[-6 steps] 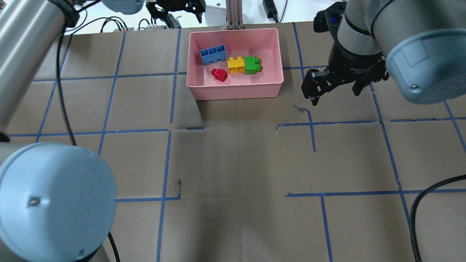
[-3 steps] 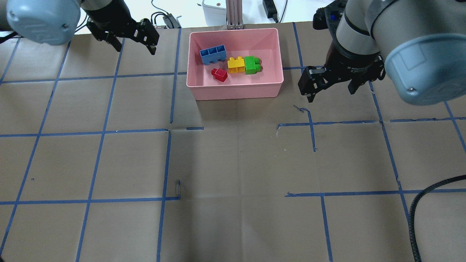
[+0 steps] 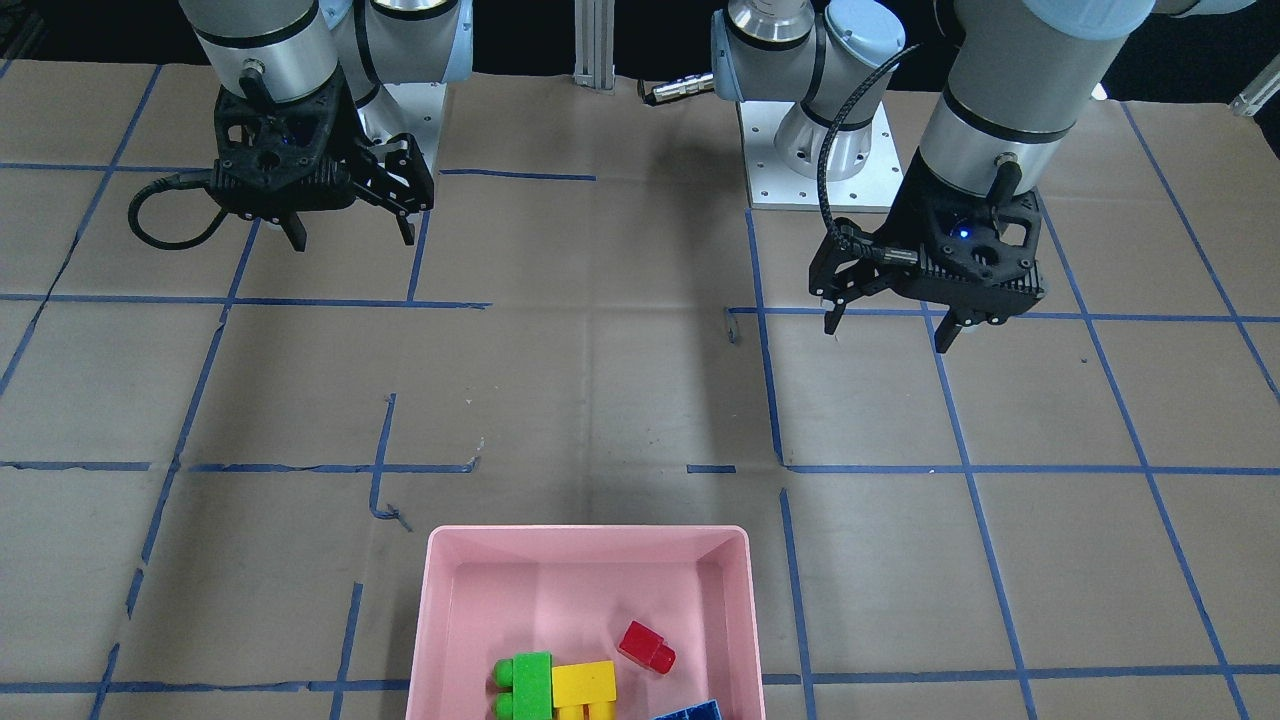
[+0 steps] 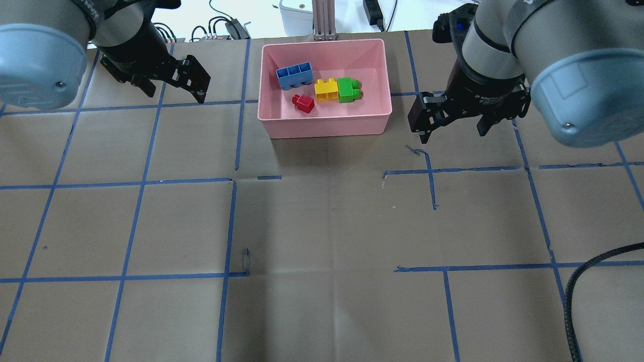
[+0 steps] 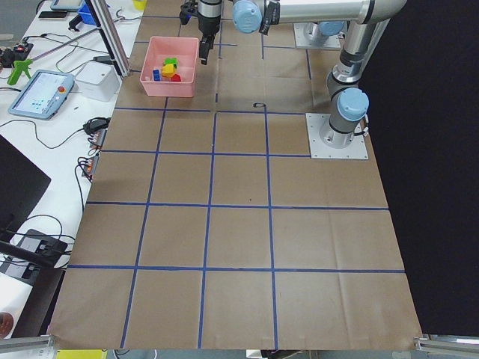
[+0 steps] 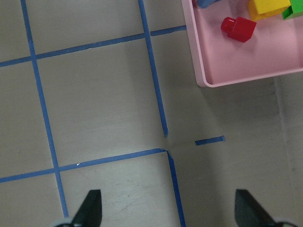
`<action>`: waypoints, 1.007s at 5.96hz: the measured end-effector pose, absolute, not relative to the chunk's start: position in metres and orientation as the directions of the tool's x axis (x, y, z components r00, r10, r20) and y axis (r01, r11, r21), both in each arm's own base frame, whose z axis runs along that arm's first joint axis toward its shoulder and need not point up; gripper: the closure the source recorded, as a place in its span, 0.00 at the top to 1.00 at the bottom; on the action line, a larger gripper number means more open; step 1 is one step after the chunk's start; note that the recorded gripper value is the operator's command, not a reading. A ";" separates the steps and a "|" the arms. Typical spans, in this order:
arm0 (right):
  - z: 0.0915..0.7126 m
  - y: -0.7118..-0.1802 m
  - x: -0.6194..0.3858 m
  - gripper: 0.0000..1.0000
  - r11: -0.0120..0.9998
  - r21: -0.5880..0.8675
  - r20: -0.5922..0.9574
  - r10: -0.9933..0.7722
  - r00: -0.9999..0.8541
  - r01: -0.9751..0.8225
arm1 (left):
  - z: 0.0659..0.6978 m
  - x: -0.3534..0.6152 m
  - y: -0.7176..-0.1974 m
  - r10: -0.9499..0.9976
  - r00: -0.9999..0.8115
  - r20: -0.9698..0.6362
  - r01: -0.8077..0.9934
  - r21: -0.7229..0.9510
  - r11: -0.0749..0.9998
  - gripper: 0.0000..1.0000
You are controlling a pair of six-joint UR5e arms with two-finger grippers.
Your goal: Put all blocks into box
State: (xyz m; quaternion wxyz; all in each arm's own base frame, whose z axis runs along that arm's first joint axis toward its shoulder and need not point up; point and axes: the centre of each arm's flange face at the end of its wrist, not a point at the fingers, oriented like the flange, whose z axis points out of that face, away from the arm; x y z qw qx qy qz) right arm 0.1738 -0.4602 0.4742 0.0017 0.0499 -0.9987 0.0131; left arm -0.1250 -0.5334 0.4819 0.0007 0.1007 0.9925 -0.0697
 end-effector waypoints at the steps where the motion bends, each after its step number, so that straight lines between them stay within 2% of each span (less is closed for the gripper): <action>1: 0.474 -0.461 0.174 1.00 0.995 -0.028 0.008 -0.101 -0.995 -0.101 | 0.488 -0.126 -0.525 0.207 -0.978 -0.017 0.208 -0.144 0.968 0.99; 6: 0.469 -0.465 0.174 1.00 0.994 -0.028 0.012 -0.108 -0.994 -0.108 | 0.499 -0.122 -0.516 0.187 -0.982 -0.006 0.187 -0.108 0.976 0.99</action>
